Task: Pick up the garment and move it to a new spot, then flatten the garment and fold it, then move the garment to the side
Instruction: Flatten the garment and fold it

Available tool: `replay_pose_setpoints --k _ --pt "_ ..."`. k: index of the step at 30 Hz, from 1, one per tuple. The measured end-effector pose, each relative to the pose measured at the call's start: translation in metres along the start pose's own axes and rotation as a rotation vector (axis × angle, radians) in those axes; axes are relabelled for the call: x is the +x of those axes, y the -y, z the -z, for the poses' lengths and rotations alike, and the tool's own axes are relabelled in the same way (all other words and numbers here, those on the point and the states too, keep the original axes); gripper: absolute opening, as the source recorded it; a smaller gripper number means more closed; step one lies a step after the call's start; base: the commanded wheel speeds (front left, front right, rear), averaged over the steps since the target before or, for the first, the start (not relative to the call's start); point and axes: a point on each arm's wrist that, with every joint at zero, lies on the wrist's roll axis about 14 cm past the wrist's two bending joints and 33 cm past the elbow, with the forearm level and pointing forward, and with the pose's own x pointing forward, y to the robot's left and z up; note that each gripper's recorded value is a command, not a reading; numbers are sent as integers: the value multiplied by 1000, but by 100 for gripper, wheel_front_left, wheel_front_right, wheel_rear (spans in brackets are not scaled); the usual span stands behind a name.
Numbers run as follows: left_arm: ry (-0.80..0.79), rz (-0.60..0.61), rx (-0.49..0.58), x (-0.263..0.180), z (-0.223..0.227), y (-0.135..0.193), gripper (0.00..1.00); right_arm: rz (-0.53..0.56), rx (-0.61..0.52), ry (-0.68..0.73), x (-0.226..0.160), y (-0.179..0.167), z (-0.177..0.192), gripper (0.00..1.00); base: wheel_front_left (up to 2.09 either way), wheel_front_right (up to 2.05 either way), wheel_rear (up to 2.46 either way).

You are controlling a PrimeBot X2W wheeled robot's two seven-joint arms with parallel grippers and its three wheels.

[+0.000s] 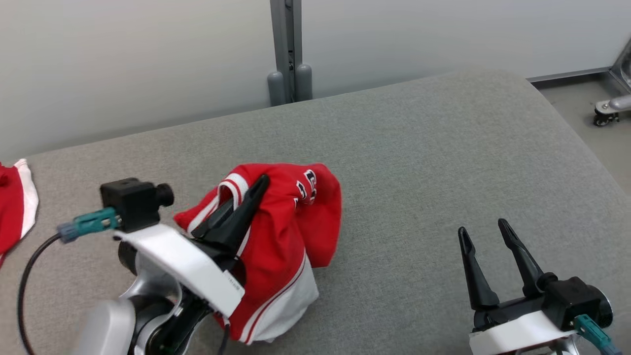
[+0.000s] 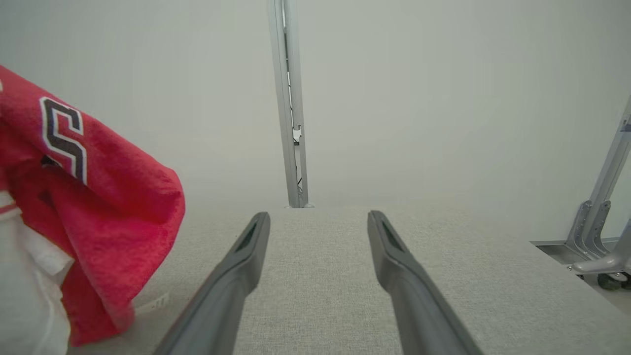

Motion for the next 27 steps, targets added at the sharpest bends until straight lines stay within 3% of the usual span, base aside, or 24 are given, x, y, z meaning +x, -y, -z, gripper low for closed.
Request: replay_pose_setpoints --k 11,12,13,18,27 --pt "-276 -19 21 80 116 -24 0 97 5 -17 -10 28 2 100 0 0 0" --pt "-285 -14 23 84 124 -24 18 109 3 -20 -11 32 3 100 0 0 0" --pt "-285 -14 23 84 124 -24 100 109 3 -20 -11 32 3 100 0 0 0" --pt "-325 -20 37 89 156 -27 100 147 -4 -25 -18 42 3 100 0 0 0" --pt "-234 -66 77 70 149 -34 100 146 18 -27 -23 40 5 100 0 0 0"
